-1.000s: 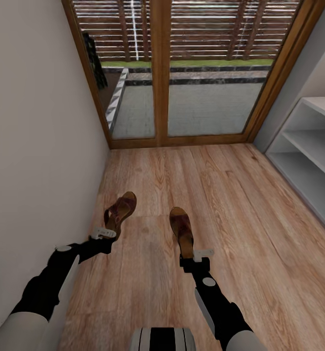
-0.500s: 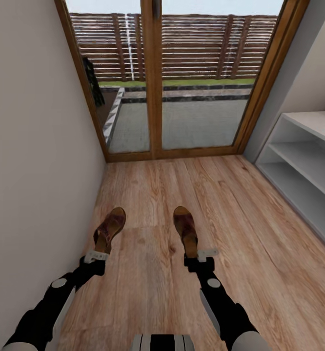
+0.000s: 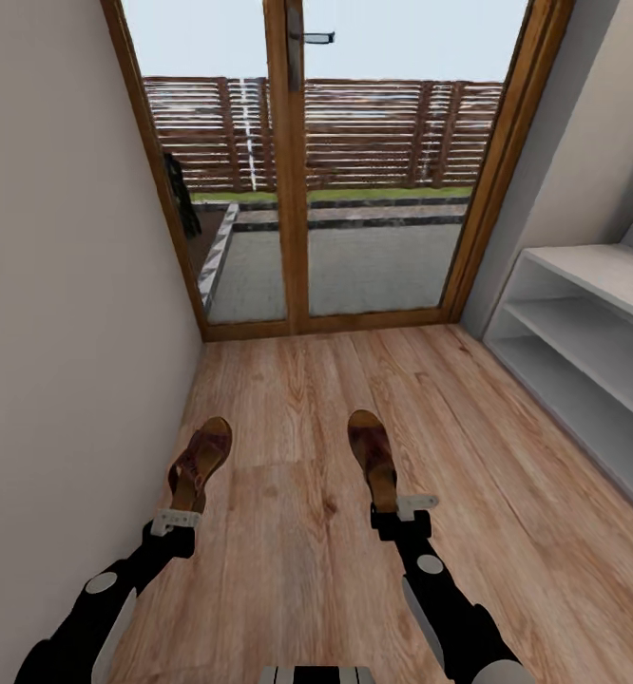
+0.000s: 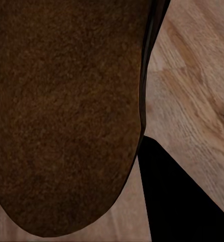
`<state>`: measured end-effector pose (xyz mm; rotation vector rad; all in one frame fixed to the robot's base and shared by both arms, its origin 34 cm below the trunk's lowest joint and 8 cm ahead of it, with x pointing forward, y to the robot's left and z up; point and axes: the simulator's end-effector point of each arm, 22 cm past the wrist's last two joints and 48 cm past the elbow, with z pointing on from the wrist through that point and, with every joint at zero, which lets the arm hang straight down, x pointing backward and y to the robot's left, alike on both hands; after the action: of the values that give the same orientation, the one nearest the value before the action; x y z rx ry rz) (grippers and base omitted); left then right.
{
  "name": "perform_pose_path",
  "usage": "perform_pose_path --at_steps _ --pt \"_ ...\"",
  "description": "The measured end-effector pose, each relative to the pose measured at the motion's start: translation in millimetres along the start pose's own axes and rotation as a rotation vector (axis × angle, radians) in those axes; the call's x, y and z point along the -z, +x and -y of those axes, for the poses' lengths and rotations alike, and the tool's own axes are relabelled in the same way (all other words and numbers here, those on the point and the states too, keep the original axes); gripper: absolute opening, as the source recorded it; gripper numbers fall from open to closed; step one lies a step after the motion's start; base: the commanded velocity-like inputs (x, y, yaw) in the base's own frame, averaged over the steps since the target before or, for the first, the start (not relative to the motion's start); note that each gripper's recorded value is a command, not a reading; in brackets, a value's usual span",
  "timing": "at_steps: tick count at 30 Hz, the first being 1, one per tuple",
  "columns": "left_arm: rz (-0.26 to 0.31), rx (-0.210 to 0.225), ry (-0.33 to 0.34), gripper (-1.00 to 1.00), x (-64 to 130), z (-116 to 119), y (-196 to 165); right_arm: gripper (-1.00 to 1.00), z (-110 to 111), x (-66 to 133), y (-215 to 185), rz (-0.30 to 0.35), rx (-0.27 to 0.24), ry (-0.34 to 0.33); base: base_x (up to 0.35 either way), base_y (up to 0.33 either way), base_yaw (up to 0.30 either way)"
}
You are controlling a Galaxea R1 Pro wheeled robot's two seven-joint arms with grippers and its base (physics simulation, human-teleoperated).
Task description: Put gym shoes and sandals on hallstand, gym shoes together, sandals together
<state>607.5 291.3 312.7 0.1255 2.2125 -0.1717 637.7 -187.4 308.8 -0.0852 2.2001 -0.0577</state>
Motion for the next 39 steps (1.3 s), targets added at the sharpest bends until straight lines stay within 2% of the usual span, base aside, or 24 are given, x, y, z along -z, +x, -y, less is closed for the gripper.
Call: perform_pose_path --at_steps 6,16,39 --pt "-0.007 0.006 -0.001 -1.0 6.5 0.4 2.9 -1.0 3.2 7.6 -13.9 0.025 0.002 0.004 0.0 0.0 -0.027" --pt "0.044 -0.001 -0.002 -1.0 16.6 1.7 -25.4 -1.0 5.5 19.4 -45.3 0.08 0.0 0.008 0.0 0.0 -0.001" --pt "0.066 -0.003 -0.002 -1.0 41.1 4.1 -86.9 -1.0 7.7 44.3 -110.0 0.107 -0.005 0.007 0.0 0.0 0.0"
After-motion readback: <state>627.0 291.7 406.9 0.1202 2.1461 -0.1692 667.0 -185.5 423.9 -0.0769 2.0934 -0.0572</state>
